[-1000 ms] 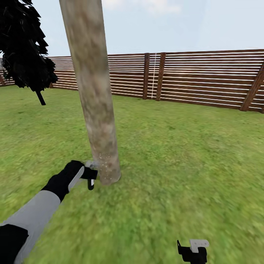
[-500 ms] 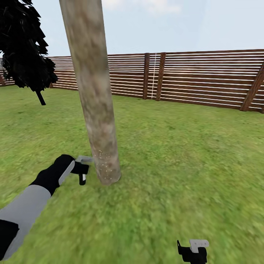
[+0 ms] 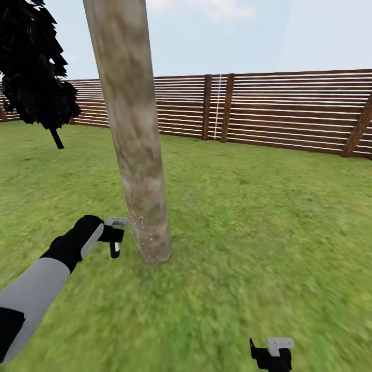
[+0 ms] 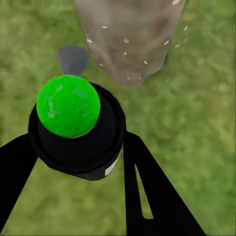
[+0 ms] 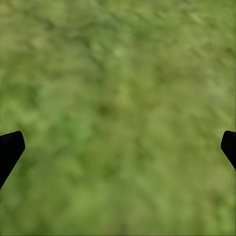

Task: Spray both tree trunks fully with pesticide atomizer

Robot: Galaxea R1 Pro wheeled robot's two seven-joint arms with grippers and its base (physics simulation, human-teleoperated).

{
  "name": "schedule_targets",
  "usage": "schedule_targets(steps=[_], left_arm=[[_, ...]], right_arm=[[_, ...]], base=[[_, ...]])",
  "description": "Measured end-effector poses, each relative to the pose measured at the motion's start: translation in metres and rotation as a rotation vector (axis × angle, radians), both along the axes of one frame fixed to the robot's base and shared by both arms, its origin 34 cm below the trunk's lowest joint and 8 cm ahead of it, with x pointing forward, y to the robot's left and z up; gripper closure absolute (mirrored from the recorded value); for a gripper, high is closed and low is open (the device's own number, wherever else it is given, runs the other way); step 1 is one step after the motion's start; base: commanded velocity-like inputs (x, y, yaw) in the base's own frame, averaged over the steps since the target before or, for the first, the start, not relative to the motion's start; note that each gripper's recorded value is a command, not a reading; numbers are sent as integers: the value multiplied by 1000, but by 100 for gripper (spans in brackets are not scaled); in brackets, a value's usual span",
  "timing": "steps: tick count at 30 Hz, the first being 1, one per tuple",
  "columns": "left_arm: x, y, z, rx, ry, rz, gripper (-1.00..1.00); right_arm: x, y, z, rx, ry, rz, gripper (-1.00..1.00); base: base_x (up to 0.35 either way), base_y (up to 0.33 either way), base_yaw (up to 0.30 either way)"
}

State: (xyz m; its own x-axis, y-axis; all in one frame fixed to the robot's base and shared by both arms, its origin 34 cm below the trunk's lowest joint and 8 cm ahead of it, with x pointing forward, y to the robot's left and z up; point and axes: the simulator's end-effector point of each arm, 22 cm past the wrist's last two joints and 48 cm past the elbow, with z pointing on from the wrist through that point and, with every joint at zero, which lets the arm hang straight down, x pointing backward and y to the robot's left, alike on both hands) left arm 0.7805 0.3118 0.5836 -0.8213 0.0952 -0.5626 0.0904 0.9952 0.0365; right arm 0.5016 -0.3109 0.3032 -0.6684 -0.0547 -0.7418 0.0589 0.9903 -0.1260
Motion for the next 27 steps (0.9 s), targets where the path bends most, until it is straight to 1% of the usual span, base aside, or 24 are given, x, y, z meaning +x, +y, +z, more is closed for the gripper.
schedule_targets(steps=[3,6,7,9,11,16,21,27], left_arm=[[-4,4,-8,15,6,4,100],[-38,2,-55,12,72,1,100],[-40,2,-60,13,64,0,100],[-39,2,-61,12,42,0,100],[-37,2,-61,11,34,2,100],[-37,0,-60,10,31,-1,100],[-35,3,-58,29,27,8,100],[-35,3,-58,30,26,10,100]], right_arm=[[0,0,0,0,0,0,-100],[0,0,0,0,0,0,-100],[0,0,0,0,0,0,-100],[0,0,0,0,0,0,-100],[0,0,0,0,0,0,-100],[0,0,0,0,0,0,-100],[0,0,0,0,0,0,-100],[0,0,0,0,0,0,-100]], base=[[4,2,0],[0,-9,0],[0,-162,0],[0,-228,0],[0,-265,0],[3,-270,0],[42,-271,0],[2,-271,0]])
